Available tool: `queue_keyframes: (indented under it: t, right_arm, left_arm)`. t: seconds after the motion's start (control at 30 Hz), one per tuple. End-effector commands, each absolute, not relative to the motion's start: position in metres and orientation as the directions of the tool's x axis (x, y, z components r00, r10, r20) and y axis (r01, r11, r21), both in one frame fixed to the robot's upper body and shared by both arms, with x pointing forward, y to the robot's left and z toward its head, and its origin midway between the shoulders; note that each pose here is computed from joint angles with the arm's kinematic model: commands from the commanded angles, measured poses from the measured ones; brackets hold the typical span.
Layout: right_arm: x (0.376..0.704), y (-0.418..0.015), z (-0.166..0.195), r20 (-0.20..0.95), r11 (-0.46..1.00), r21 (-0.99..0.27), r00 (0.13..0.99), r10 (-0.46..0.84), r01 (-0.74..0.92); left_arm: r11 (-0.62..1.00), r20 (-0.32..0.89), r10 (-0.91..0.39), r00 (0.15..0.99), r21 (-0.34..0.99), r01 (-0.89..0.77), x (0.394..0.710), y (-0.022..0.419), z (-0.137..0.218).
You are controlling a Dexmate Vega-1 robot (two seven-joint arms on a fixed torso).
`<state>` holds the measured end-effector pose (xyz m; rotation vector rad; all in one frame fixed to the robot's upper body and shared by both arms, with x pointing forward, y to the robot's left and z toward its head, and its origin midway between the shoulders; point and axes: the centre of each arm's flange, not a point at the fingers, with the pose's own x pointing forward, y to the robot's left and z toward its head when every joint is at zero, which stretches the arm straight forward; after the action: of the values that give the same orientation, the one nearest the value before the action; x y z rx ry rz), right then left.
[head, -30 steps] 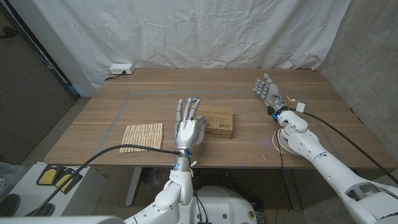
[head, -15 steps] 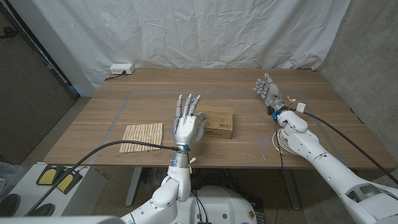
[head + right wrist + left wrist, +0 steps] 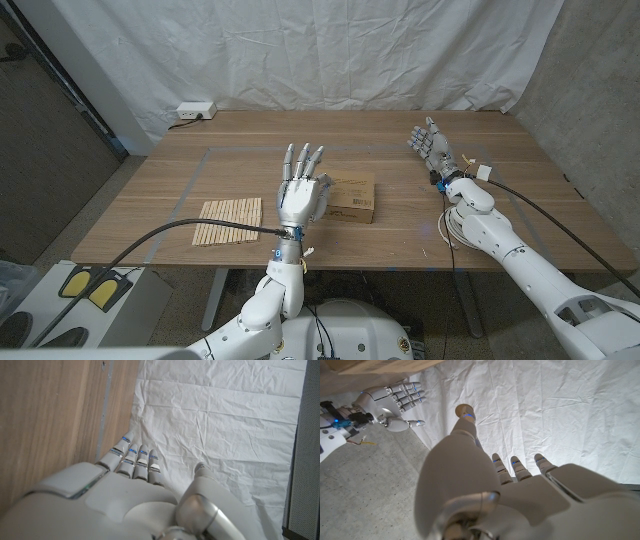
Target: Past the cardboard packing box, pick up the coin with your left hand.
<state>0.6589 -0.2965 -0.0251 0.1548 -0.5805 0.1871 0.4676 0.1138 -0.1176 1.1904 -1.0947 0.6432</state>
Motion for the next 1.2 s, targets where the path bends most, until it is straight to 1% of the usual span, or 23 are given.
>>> queue_keyframes:
  t: [0.03, 0.4, 0.57, 0.93, 1.2]
  right_arm:
    - [0.656, -0.296, -0.025, 0.560, 0.972, 0.093, 0.819, 0.128, -0.215]
    - [0.654, -0.293, -0.025, 0.567, 0.972, 0.093, 0.814, 0.127, -0.217]
    - [0.655, -0.291, -0.022, 0.571, 0.971, 0.092, 0.811, 0.129, -0.220]
    - [0.652, -0.288, -0.018, 0.578, 0.973, 0.089, 0.807, 0.125, -0.214]
    - [0.650, -0.285, -0.017, 0.585, 0.972, 0.089, 0.802, 0.124, -0.216]
  left_arm:
    - [0.285, 0.919, -0.159, 0.360, 0.392, -0.875, 0.462, 0.116, -0.106]
    - [0.264, 0.925, -0.167, 0.342, 0.377, -0.888, 0.457, 0.120, -0.096]
    - [0.265, 0.927, -0.167, 0.337, 0.371, -0.890, 0.455, 0.122, -0.085]
    - [0.272, 0.940, -0.187, 0.284, 0.328, -0.905, 0.452, 0.126, -0.068]
    - [0.271, 0.945, -0.193, 0.263, 0.309, -0.912, 0.449, 0.126, -0.058]
